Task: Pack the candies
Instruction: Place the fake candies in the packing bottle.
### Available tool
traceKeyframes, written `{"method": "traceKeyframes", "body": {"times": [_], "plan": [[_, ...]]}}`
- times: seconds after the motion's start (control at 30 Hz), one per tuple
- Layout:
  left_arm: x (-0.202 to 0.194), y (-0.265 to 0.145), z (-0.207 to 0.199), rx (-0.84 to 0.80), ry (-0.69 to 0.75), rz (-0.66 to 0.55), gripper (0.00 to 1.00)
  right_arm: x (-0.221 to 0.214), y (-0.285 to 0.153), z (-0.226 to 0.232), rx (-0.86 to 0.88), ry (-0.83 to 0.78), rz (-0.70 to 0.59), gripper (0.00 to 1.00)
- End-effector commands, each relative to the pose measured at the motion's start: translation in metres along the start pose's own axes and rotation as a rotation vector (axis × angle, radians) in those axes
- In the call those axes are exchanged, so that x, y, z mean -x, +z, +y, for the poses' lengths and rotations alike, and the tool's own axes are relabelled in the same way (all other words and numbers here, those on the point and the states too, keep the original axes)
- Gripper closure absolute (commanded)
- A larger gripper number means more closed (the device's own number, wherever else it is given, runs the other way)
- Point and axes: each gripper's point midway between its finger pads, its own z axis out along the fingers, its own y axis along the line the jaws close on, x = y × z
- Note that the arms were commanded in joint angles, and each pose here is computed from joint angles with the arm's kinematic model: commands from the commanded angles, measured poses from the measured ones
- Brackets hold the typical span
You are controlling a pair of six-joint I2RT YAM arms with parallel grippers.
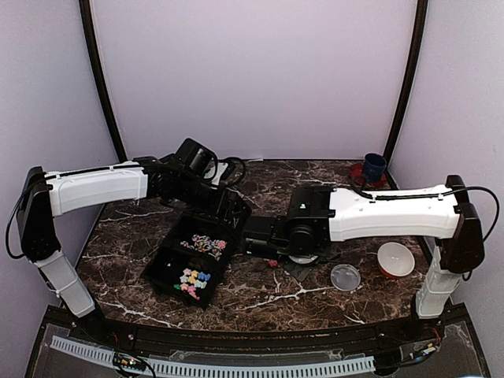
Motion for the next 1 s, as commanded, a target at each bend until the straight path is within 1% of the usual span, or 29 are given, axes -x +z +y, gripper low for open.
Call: {"method": "traceKeyframes", "body": {"times": [0.0,0.37,0.5,0.8,0.97], "plan": [[-0.002,-0.011,0.001,0.017,0.002,-0.027,0.23,-0.001,0.004,0.003,-0.005,-0.044,0.037,1.00],[-0.011,-0.003,0.004,0.012,-0.019,-0.016,0.23,0.020,-0.006,-0.008,-0.025,-0.096,-0.025,1.00],[-0.014,0.000,0.004,0.001,-0.028,-0.011,0.23,0.027,-0.011,-0.009,-0.002,-0.103,-0.038,1.00],[-0.017,-0.004,0.005,0.007,-0.029,-0.014,0.23,0.019,0.002,0.006,0.069,-0.113,0.041,1.00],[-0.020,-0.003,0.006,0.007,-0.032,-0.012,0.23,0.010,0.010,0.007,0.067,-0.108,0.077,1.00]]}}
